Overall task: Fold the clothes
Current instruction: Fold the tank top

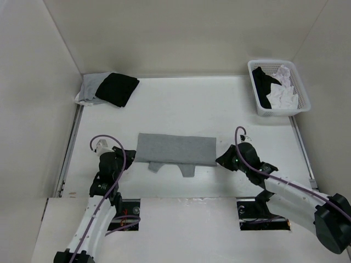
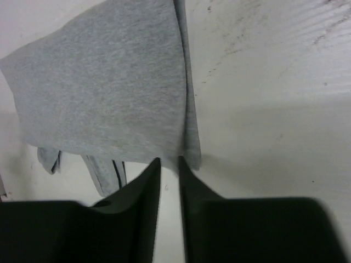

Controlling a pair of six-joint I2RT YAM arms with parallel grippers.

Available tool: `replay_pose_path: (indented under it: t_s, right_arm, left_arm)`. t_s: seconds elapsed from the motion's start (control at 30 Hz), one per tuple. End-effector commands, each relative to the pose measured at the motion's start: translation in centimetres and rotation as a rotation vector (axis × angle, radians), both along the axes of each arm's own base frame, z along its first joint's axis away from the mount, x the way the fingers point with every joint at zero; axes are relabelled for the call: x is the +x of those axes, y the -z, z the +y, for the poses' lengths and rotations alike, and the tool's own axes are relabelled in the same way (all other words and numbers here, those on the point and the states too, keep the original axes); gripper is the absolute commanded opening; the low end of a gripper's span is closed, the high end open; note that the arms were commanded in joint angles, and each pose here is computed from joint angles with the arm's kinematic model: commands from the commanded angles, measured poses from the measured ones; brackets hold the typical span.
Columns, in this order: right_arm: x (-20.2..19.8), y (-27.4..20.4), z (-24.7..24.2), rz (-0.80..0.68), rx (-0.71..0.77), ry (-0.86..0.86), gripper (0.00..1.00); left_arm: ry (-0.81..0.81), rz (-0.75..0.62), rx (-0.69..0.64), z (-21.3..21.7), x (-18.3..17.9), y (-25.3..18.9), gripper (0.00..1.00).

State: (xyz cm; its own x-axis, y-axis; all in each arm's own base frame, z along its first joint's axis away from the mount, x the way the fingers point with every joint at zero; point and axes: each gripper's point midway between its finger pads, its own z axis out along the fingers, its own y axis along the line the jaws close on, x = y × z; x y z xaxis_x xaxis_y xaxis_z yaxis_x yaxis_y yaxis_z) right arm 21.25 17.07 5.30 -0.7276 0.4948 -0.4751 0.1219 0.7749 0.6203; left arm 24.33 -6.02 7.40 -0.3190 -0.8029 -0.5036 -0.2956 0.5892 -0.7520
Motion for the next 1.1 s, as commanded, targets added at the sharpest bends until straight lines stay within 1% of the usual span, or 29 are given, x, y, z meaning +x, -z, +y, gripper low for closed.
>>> replay_pose_path:
  t_s: [0.0, 0.07, 0.17, 0.2, 0.27, 0.37, 0.47, 0.53, 0.6, 0.67, 0.7, 0.83, 1.0, 1.07]
  right_arm:
    - [0.8, -0.4, -0.6, -0.020, -0.013, 0.063, 0.28]
    - [1.2, -1.0, -0.4, -0.045, -0.016, 0.050, 0.39]
    - [2.5, -1.6, -0.7, -0.072, -0.024, 0.053, 0.49]
    - [3.0, -1.5, -0.8, -0.078, -0.023, 0.058, 0.51]
    - [3.7, -0.9, -0.5, -0.056, -0.011, 0.034, 0.52]
    - [4.4, 0.1, 0.1, -0.024, 0.031, 0.008, 0.47]
    - [4.8, 0.8, 1.1, -0.001, 0.087, -0.011, 0.38]
    - [5.2, 1.3, 1.5, 0.016, 0.116, -0.010, 0.29]
    - [5.8, 1.5, 1.8, 0.021, 0.151, 0.000, 0.19]
    - [6.4, 1.2, 1.3, 0.008, 0.176, 0.038, 0.08]
    - [6.7, 0.7, 0.9, -0.009, 0.182, 0.056, 0.04]
    - [6.8, -1.4, -1.6, -0.075, 0.145, 0.140, 0.00]
    - [6.3, -6.2, -4.4, -0.171, 0.007, 0.173, 0.00]
    - [6.5, -8.5, -4.6, -0.209, -0.054, 0.155, 0.01]
  left_arm:
    - [-0.012, 0.009, 0.012, 0.6, -0.4, 0.2, 0.21]
    - [-0.036, -0.006, 0.026, 1.2, 0.1, -0.6, 0.29]
    - [-0.058, -0.054, 0.028, 1.7, 1.4, -2.5, 0.29]
    - [-0.055, -0.064, 0.027, 1.6, 1.7, -2.9, 0.29]
    - [-0.041, -0.083, 0.016, 1.1, 2.4, -3.5, 0.29]
    - [-0.002, -0.090, 0.012, -0.2, 3.3, -3.7, 0.29]
    - [0.029, -0.104, 0.013, -1.3, 4.0, -4.0, 0.29]
    - [0.039, -0.117, 0.015, -1.7, 4.3, -4.3, 0.29]
    - [0.052, -0.128, 0.017, -2.3, 4.6, -4.6, 0.29]
    - [0.072, -0.138, 0.019, -3.1, 4.8, -4.8, 0.29]
    - [0.085, -0.142, 0.018, -3.6, 4.9, -4.9, 0.29]
    - [0.152, -0.153, 0.017, -6.2, 4.6, -5.0, 0.29]
    - [0.253, -0.171, 0.020, -10.8, 4.1, -5.3, 0.29]
    - [0.289, -0.181, 0.016, -12.3, 4.0, -5.7, 0.29]
